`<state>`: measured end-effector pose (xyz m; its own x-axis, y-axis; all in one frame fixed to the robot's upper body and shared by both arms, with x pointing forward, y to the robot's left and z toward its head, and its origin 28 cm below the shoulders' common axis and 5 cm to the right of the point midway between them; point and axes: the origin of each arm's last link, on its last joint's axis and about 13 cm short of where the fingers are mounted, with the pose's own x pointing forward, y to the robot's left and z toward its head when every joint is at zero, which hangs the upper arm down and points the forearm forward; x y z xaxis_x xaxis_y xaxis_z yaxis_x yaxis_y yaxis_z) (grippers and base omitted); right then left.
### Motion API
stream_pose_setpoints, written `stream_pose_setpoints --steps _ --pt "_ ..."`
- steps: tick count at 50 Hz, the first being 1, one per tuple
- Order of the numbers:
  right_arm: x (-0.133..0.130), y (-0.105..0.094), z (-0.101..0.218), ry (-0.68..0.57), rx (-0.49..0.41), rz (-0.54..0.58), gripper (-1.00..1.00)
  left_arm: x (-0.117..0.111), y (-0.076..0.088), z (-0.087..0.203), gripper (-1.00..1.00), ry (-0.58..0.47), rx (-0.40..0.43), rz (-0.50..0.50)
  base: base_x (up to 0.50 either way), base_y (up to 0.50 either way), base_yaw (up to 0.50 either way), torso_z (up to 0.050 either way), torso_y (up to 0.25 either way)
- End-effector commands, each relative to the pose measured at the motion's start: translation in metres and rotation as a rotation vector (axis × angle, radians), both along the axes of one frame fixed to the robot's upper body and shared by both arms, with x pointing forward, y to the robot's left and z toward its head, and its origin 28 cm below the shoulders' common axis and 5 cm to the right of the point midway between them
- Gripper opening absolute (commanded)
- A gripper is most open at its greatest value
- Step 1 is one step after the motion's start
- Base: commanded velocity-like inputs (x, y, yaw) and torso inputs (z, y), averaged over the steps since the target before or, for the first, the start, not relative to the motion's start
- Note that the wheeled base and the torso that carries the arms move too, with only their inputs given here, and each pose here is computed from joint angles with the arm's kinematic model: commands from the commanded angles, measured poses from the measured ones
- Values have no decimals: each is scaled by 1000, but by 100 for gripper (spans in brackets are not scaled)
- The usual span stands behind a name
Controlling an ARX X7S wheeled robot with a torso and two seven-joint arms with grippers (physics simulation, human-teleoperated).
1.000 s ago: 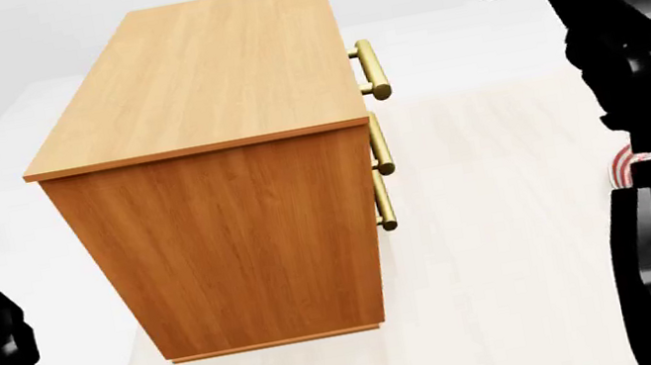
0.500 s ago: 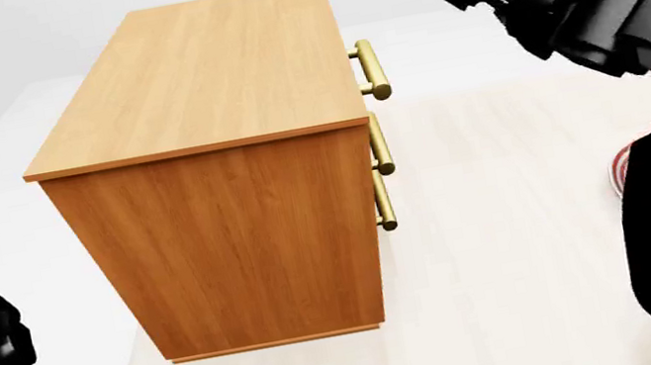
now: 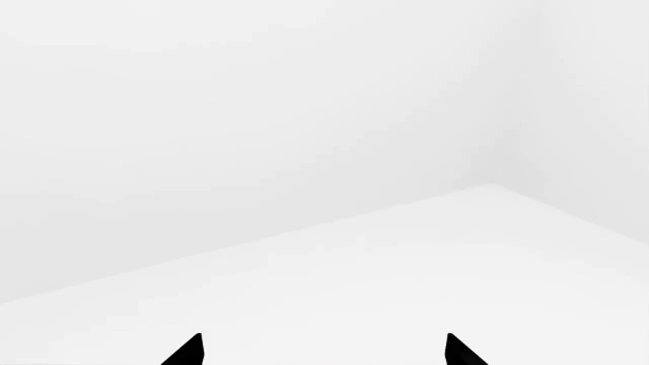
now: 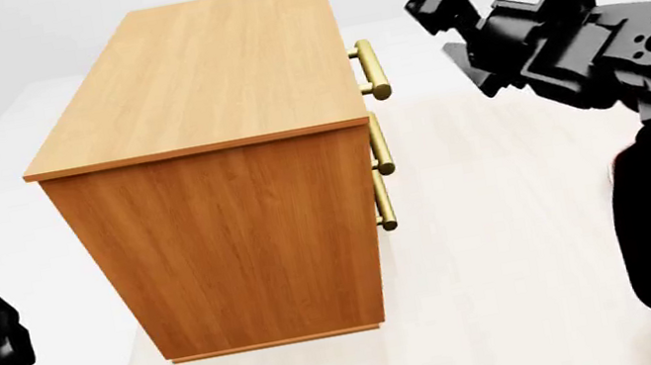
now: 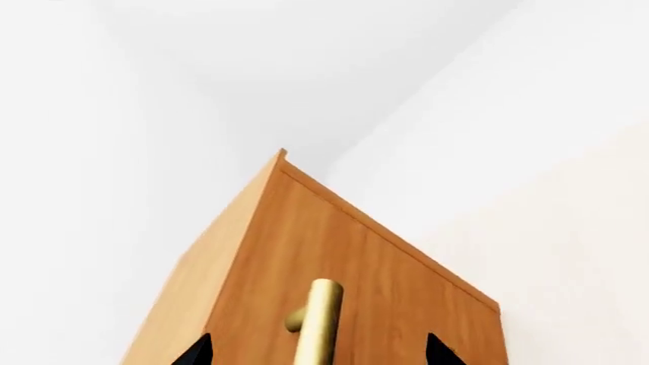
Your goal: Open the top drawer of the cabinet and put the bowl in it.
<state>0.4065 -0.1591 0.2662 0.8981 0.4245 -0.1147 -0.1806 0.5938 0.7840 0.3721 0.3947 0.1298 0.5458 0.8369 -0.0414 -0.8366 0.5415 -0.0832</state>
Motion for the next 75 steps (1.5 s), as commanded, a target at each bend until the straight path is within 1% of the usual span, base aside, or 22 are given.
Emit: stream_pose_setpoints --steps 1,9,17,28,39,46,75 --pt "0 2 -8 4 54 40 100 0 0 -1 100 0 0 -1 0 0 0 0 0" --pt "2 2 -14 13 67 45 100 0 0 0 100 0 1 1 0 0 0 0 0" --pt "3 6 -20 25 79 74 100 0 0 -1 100 1 1 3 0 0 0 0 0" --pt "4 16 -33 27 127 117 100 -1 0 -2 100 4 0 5 0 0 0 0 0" --pt "4 22 -40 19 150 133 100 -1 1 -1 100 5 -2 7 0 0 0 0 0" --pt "3 29 -50 44 146 159 100 0 0 -1 100 6 0 5 0 0 0 0 0" --pt "3 38 -55 53 142 189 100 -2 1 -3 100 11 -1 11 0 0 0 0 0"
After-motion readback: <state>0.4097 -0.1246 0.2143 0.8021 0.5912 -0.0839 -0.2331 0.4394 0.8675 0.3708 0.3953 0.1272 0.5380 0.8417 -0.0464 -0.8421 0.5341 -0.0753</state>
